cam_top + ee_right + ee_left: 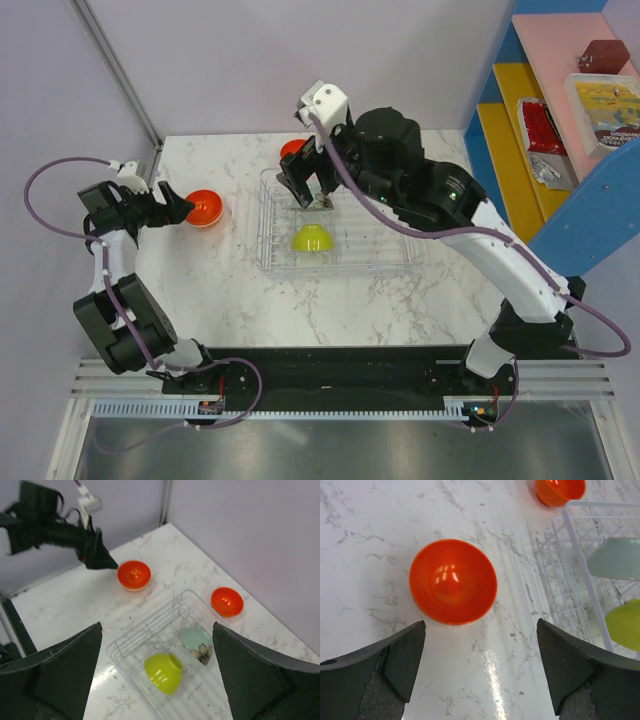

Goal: Load the bowls into the dish rack

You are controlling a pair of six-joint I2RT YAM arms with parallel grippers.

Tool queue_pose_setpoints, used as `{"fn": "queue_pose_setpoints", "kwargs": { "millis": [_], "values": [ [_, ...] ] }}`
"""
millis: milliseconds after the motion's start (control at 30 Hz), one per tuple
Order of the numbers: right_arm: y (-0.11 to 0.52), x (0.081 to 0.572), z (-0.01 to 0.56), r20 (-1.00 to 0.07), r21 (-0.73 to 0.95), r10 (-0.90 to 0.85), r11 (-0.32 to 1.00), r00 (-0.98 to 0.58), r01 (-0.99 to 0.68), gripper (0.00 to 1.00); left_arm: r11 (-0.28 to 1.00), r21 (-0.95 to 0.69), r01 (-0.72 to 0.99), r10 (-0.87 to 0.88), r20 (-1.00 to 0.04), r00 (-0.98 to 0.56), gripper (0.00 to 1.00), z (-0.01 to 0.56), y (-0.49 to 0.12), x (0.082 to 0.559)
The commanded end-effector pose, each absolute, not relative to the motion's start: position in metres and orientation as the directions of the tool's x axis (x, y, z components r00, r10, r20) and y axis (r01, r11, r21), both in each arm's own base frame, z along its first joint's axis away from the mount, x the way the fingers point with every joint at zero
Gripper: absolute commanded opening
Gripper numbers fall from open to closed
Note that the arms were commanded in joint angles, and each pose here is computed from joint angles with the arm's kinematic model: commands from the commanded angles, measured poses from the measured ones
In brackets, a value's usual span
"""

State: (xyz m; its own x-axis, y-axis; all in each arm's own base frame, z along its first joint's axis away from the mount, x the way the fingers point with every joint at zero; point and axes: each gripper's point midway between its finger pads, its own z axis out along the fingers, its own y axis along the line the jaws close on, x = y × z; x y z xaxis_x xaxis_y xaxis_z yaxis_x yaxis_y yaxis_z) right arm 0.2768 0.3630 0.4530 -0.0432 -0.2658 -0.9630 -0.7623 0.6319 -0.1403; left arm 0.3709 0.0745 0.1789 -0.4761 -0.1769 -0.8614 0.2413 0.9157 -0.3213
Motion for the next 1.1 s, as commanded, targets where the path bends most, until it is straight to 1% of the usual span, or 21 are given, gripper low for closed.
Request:
{"fn": "queue_pose_setpoints", "kwargs": {
  "millis": [0,100,233,367,533,633,833,1033,1067],
  "values": [
    [0.366,0.271,0.486,-0.987,0.069,-0.056,0.691,-0.148,-0.72,0.98,0.964,-0.248,0.101,-0.179,-0.877,-0.445,0.97,0.181,0.111,0.41],
    [0.365,0.268,0.489,-0.983,0.118,-0.019,0.696,-0.182,-0.708,0.98,0.973,-0.22,0.066,-0.163,-0.862,-0.479,0.96,0.163,0.113,0.424],
    [0.356,0.267,0.491,-0.983,0.12,-0.01,0.718,-0.182,-0.685,0.98,0.985,-0.163,0.058,-0.111,-0.853,-0.511,0.96,0.149,0.102,0.437],
    [0.341,0.266,0.502,-0.988,0.11,0.008,0.746,-0.156,-0.657,0.98,0.988,-0.145,0.06,-0.092,-0.844,-0.529,0.96,0.139,0.094,0.445],
    [0.34,0.249,0.508,-0.989,0.115,0.012,0.688,-0.148,-0.717,0.98,0.992,-0.12,0.034,-0.083,-0.841,-0.534,0.96,0.134,0.1,0.452],
    [0.341,0.258,0.504,-0.99,0.099,0.001,0.714,-0.141,-0.693,0.98,0.996,-0.09,0.011,-0.069,-0.836,-0.545,0.96,0.129,0.108,0.454],
    [0.346,0.279,0.473,-0.986,0.048,-0.065,0.774,-0.154,-0.632,0.98,0.998,-0.062,0.016,-0.043,-0.827,-0.561,0.96,0.12,0.111,0.454],
    [0.338,0.292,0.457,-0.984,-0.03,-0.126,0.814,-0.126,-0.58,0.98,0.998,-0.065,0.025,-0.038,-0.816,-0.576,0.85,0.107,0.112,0.456],
    [0.335,0.294,0.455,-0.984,-0.04,-0.133,0.823,-0.122,-0.567,0.98,0.998,-0.066,0.024,-0.04,-0.814,-0.58,0.81,0.105,0.113,0.456]
  ]
}}
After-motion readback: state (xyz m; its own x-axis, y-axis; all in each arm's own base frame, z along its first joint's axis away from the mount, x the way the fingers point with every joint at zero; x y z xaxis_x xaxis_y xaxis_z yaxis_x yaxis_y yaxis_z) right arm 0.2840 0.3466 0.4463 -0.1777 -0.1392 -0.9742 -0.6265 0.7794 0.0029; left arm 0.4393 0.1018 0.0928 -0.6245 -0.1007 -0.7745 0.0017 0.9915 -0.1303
